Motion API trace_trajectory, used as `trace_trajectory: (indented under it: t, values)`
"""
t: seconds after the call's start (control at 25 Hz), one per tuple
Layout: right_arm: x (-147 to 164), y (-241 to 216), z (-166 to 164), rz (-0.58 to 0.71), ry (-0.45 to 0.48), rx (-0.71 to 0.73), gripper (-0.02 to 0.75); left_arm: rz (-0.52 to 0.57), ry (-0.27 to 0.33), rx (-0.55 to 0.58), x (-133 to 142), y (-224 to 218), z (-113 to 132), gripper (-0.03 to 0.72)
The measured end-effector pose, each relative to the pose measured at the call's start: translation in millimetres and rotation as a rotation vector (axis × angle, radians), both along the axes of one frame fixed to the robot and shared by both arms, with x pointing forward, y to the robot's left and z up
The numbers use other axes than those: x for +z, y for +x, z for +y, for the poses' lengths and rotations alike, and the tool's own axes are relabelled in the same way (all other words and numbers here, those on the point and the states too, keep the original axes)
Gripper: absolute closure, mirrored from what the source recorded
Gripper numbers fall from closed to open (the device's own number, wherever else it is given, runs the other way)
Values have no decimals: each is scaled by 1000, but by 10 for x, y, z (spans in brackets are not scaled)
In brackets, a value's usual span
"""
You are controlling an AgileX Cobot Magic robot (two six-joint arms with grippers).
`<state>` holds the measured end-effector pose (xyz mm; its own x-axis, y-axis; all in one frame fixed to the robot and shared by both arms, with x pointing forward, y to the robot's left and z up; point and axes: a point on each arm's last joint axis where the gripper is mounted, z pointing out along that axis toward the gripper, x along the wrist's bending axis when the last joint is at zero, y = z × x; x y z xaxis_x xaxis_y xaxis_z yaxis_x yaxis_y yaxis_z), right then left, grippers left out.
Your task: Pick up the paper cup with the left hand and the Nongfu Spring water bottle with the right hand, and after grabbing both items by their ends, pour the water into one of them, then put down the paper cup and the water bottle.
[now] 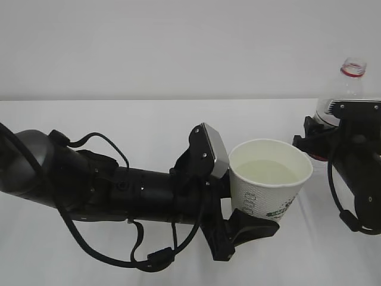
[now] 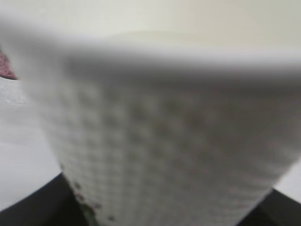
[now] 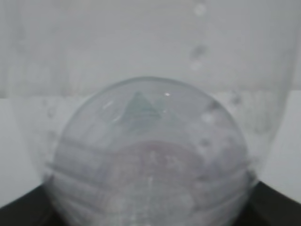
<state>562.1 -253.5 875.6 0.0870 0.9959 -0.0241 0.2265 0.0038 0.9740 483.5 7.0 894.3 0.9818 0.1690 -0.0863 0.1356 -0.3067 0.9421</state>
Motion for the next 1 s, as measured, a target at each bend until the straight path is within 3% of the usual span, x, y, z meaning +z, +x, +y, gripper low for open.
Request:
trace_trajectory:
  t: [1.0]
  values:
    - [-16, -16, 6, 13, -3, 11, 244, 0, 0, 0, 0, 0, 0, 176]
